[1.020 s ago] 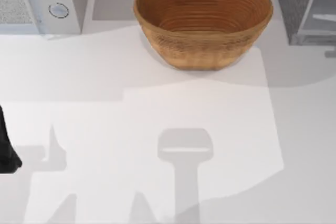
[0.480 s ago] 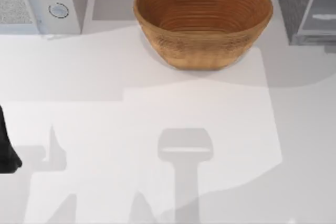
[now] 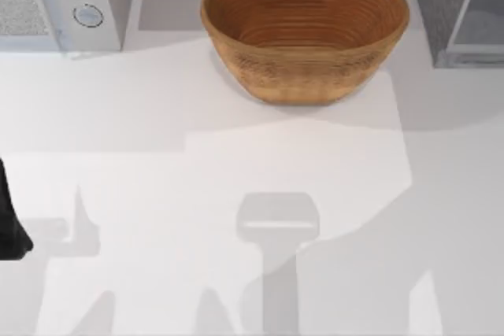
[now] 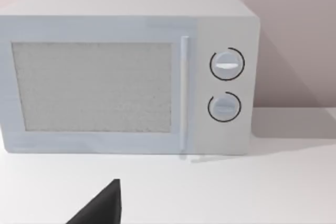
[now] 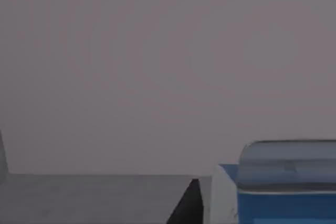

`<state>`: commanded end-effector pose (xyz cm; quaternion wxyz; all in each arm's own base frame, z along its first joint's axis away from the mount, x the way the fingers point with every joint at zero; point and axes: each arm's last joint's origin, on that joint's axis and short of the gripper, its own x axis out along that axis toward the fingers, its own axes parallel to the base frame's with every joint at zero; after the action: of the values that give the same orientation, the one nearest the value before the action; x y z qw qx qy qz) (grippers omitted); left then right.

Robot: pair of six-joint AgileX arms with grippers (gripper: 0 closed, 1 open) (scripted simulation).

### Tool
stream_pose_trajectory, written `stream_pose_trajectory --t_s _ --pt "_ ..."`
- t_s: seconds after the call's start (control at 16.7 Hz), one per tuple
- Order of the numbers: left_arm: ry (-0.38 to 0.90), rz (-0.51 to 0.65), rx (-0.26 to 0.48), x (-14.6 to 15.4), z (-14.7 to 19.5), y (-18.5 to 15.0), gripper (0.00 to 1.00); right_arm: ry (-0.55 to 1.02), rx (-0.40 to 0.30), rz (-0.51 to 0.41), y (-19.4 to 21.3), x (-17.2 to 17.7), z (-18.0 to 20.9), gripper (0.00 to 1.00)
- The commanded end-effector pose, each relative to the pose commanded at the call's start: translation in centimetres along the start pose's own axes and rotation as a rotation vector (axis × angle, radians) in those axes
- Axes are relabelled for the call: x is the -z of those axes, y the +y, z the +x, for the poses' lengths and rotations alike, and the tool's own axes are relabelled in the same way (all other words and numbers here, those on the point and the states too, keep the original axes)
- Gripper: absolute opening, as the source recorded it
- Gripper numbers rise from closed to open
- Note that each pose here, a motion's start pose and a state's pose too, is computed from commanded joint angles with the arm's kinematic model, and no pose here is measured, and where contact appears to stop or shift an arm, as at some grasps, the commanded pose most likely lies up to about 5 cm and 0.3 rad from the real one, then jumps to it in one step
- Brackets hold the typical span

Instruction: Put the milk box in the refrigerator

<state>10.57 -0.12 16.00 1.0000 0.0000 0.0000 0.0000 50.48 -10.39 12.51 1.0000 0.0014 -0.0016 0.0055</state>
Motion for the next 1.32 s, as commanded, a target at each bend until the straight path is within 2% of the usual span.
stream_pose_trajectory --t_s 0.18,0.48,1.26,1.32 --pt "0.0 0.0 0.0 0.0 0.0 0.0 1.0 0.005 0.003 0.002 0.1 -0.5 1.7 0.0" --pt "0.0 0.0 0.0 0.0 0.0 0.0 1.0 0.009 0.005 0.003 0.1 -0.5 2.0 0.0" --pt "0.0 0.0 0.0 0.0 0.0 0.0 1.0 0.009 0.005 0.003 0.1 -0.5 2.0 0.98" --pt "0.0 0.0 0.0 0.0 0.0 0.0 1.0 0.009 0.005 0.003 0.1 -0.5 2.0 1.0"
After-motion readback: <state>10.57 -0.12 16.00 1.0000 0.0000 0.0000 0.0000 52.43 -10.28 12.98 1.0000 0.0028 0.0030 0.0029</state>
